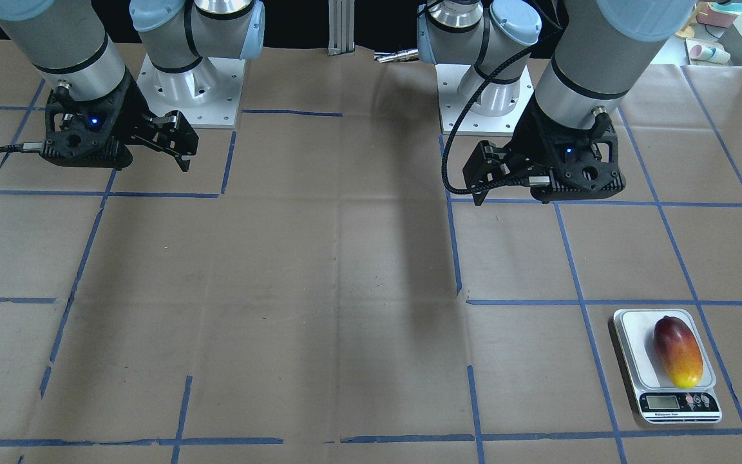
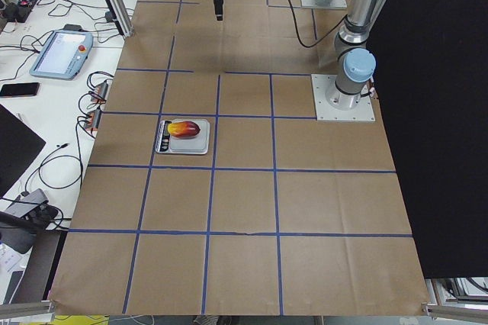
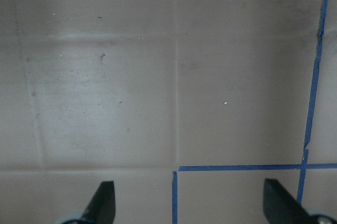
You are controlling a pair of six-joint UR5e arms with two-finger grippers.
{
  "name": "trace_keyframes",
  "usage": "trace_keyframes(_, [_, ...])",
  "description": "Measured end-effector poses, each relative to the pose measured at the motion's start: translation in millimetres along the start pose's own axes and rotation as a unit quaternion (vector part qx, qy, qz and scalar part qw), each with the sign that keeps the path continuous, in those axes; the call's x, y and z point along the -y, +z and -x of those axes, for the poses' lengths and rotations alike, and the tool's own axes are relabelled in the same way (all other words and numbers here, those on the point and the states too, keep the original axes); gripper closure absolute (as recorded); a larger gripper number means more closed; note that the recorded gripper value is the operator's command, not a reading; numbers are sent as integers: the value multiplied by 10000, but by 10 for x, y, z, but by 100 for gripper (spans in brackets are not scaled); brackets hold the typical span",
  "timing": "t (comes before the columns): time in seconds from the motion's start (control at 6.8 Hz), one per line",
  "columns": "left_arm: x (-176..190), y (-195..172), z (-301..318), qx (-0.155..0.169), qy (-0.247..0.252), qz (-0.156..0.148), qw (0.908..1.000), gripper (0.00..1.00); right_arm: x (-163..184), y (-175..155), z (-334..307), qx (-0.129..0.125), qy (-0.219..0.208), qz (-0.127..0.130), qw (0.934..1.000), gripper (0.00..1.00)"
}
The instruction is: Weigh mango
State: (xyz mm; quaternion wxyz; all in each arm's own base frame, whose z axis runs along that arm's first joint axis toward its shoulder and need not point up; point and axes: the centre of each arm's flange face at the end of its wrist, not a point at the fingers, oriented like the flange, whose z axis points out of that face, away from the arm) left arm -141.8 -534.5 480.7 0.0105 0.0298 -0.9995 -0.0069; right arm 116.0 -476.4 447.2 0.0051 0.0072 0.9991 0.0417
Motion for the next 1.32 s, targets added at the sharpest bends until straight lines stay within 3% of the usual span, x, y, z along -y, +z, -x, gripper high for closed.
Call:
trace_keyframes(0.59, [-40, 243, 15, -7, 125, 162, 9998, 1, 0, 0, 0, 0, 0, 0, 10000, 0])
trace_keyframes(1.32, [-74, 271, 28, 14, 112, -61, 9999, 1, -1, -2, 0, 0, 0, -2, 10000, 0])
